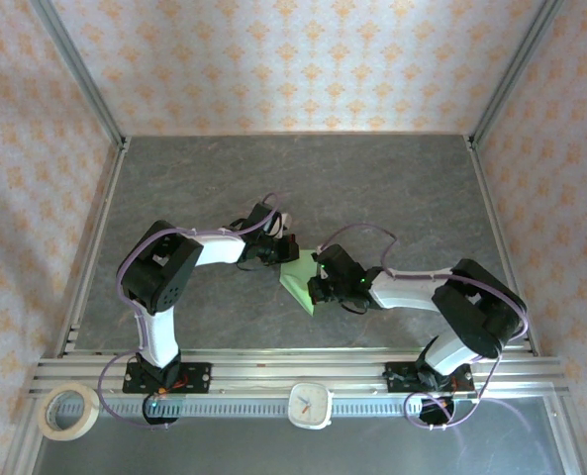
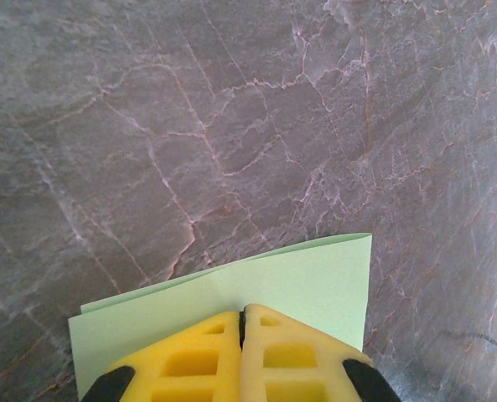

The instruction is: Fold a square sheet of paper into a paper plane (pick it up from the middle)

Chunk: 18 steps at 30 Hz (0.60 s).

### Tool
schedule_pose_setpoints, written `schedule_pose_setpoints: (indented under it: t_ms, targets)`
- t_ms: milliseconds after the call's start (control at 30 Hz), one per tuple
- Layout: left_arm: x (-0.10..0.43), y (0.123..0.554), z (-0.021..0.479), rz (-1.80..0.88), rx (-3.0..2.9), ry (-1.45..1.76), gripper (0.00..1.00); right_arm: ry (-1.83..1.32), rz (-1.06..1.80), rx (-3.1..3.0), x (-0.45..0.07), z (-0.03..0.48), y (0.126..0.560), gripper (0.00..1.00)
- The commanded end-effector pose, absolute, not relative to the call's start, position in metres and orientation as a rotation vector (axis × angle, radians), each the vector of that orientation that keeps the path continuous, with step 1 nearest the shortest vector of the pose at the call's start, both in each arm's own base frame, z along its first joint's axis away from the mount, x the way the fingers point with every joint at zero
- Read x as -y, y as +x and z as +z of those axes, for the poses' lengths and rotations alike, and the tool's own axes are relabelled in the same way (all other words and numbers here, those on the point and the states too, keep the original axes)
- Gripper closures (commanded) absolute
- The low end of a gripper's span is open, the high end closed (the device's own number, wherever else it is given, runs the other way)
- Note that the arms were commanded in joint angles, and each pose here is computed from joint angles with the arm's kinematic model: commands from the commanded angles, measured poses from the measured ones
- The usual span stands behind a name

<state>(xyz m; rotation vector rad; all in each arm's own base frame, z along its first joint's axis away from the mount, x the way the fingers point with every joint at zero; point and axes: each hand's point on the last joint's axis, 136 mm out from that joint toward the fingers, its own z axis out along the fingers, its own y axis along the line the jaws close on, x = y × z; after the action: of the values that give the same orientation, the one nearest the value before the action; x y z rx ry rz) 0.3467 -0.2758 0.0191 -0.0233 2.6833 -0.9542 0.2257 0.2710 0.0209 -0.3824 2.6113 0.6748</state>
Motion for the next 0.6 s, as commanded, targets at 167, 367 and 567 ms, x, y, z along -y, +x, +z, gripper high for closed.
schedule_pose_setpoints:
  t_ms: [167,367,567]
  targets:
    - [0.263,0.336,-0.005,-0.844,-2.775,-0.06,1.0,-0.361,0.629,-2.633,-0.267,0.015,0.229,0.99]
    - [0.271,0.355,0.016,-0.835,-2.729,-0.026,1.0,-0.358,0.624,-2.636,-0.265,0.012,0.228,0.99]
    - [0.278,0.374,0.057,-0.858,-2.629,-0.009,0.99,-0.351,0.635,-2.634,-0.265,0.01,0.226,0.99]
